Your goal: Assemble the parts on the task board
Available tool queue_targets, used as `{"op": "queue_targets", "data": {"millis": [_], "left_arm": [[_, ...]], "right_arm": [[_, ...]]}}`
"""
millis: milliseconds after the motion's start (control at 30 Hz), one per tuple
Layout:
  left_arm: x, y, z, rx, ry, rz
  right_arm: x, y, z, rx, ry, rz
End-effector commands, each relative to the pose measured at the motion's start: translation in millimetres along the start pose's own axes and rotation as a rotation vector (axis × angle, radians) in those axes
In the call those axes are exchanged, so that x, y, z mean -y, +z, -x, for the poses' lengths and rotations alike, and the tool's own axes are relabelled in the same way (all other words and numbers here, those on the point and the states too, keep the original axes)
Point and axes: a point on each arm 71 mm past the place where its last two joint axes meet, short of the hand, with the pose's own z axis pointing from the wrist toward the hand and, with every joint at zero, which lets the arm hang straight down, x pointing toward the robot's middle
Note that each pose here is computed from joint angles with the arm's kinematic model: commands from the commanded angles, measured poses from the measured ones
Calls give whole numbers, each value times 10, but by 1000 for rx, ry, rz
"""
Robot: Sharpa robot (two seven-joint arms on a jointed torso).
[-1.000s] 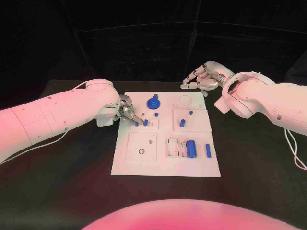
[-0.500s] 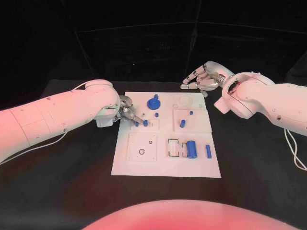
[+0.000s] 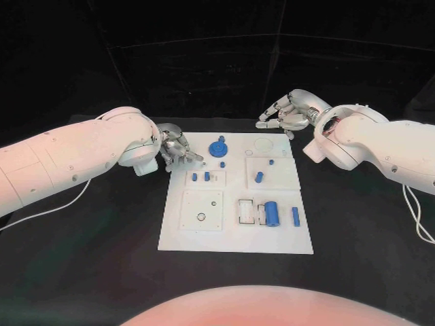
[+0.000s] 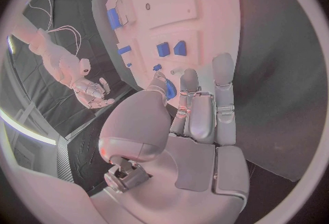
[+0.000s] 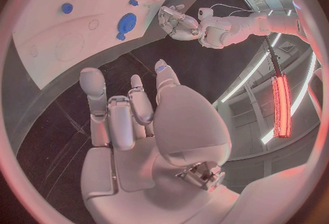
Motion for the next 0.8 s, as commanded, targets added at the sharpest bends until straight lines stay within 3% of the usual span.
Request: {"op": "queue_targets", "data": {"millis": [33, 133, 300, 433, 533, 667, 800], "left_arm": [[77, -22, 44, 39, -93, -111], [114, -30, 56, 51, -100, -165], [242, -22, 52, 115, -79, -307], [378, 6, -41, 224, 38, -470], [451, 28, -114, 277, 122, -550], [518, 75, -218, 321, 253, -583], [559, 122, -308, 326, 357, -562]], "right_arm": [[-14, 3, 10, 3, -1, 7], [-12, 3, 11, 3, -1, 7], [-11, 7, 10, 4, -1, 6], [-14, 17, 8, 6, -1, 8], [-20, 24, 2, 6, -1, 11], [-33, 34, -8, 6, 0, 16], [-42, 38, -12, 8, 0, 20]]}}
